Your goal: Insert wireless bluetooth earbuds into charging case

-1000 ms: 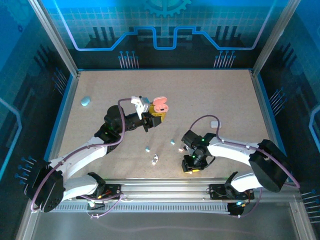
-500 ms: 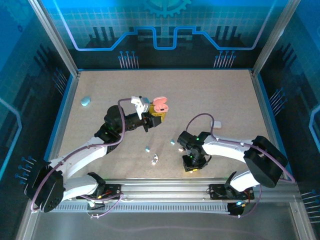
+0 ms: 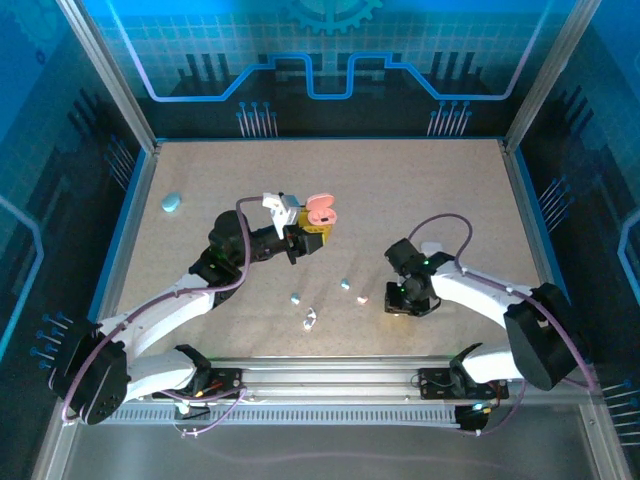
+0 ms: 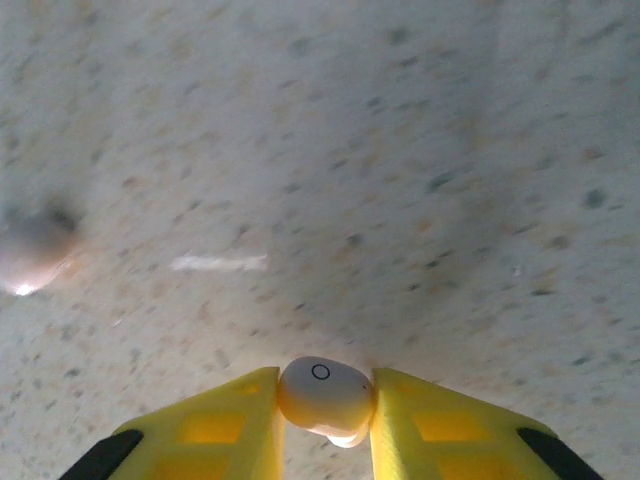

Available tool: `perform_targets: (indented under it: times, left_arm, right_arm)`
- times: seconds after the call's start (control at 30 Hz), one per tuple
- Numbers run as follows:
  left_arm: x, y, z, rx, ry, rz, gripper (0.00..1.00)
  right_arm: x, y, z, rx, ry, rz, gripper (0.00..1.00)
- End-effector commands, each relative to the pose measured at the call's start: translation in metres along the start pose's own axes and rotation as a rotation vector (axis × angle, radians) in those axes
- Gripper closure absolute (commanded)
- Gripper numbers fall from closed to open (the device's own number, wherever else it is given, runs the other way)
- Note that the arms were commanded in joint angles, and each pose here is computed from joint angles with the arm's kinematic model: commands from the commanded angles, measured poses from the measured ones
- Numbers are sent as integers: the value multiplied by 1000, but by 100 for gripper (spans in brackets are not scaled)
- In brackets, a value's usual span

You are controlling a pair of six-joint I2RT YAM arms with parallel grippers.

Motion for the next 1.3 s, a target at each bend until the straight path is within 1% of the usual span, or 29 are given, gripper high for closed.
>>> perform_targets:
  times: [0.0,0.23,0.37,0.5,0.63,0.77,1.03,1.27]
  left_arm:
    - [-2,0,10,26,-19,2,64]
    - [-2,2,8,25,-19,19,64]
    - [0,2,8,23,-17,18,64]
    - [1,3,7,17,-18,19,64]
    - [0,3,8,15,-20,19,64]
    - [0,3,8,14,-20,18,64]
    - [1,3,9,11,-16,14,64]
    - [2,4,7,8,-12,18,64]
  right_arm:
    - [3,-2,3,32,2,31,71]
    - [6,4,-5,-5,59,103,63]
    - [3,6,-7,-30,67,131,62]
    - [-2,14,-8,-74,62,193,62]
    - [-12,2,-4,-65,33,86,61]
    - [-17,-4,6,-38,-22,48,60]
    - [-3,3,20,-31,-3,118,59]
    - [3,8,19,-49,18,162,62]
Point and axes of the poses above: each hand's point on the last joint's axis, 136 mm out from that joint toward the fingers, its own x axis out along the fingers, its own y axis along the line the jaws close on, z = x × y, the point moved 5 cm from there along -x, back along the fingers, and after that the axes turned 2 degrees about -x, right-handed, at the moved point
